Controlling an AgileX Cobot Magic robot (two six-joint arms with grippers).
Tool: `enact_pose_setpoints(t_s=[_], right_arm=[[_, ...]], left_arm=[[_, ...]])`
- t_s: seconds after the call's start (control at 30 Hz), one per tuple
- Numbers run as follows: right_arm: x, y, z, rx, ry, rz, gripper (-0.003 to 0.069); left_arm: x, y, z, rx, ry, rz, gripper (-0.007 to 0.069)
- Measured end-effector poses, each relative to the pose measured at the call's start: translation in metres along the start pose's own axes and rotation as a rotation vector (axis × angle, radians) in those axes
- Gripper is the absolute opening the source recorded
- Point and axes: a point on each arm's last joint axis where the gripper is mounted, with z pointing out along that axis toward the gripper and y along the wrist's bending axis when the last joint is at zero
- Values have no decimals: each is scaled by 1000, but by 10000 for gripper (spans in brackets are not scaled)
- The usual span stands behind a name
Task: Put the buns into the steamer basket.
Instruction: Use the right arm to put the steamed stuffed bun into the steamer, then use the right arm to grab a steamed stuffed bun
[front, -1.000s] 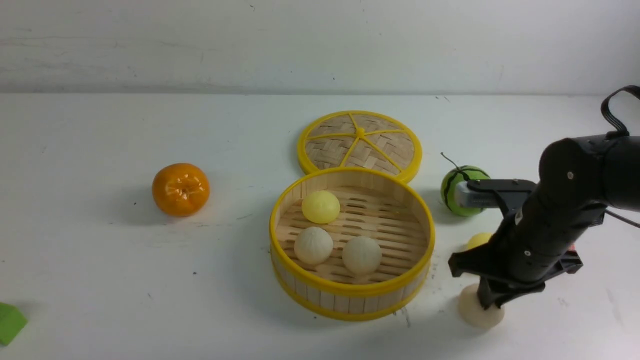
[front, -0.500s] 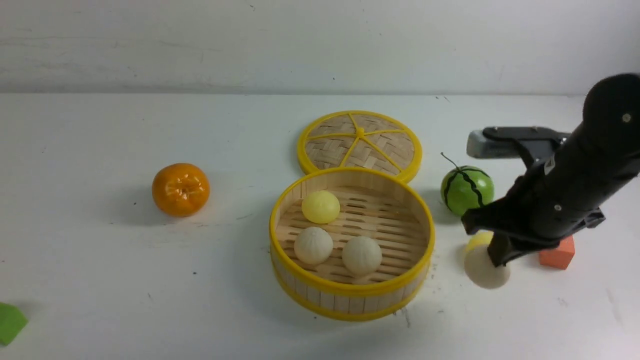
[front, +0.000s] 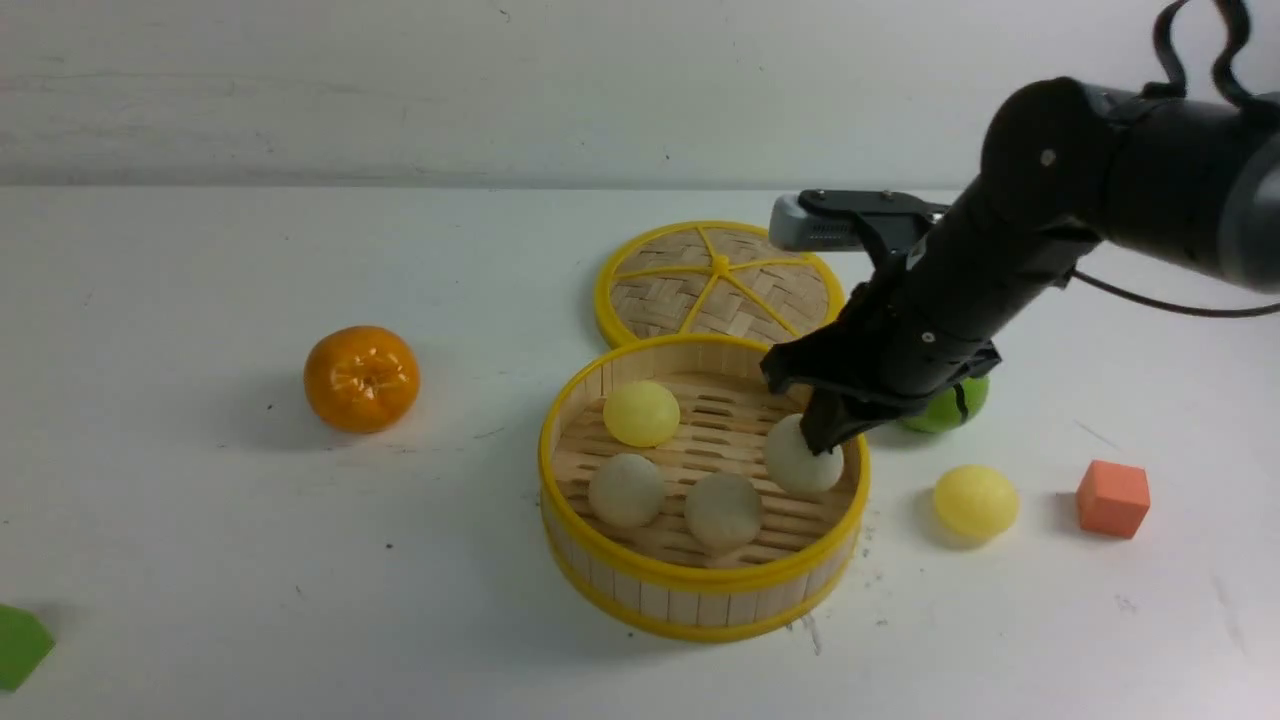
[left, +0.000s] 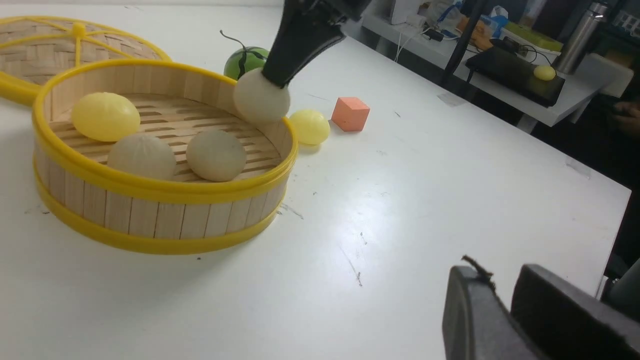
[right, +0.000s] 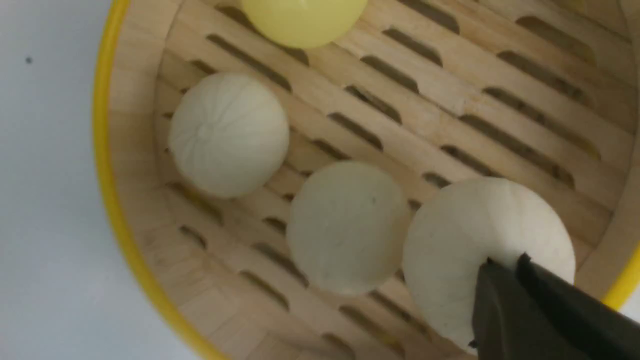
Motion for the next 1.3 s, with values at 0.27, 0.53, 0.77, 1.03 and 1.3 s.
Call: enact_pose_setpoints(t_s=[0.27,0.53,0.77,1.03,1.3], right_arm=[[-10,-12,35,39,-25,-5,37],[-10,-9,24,40,-3,-19,337],[4,-11,-44,211,33,-45,447],[24,-74,-13,331,137,178,317],[18,-103,7,249,73,265,268]], left_arm=[[0,0,0,0,0,0,127],[0,0,0,0,0,-1,128],[0,0,0,0,0,-1,134],[0,0,0,0,0,-1,139],[0,0,0,0,0,-1,144]])
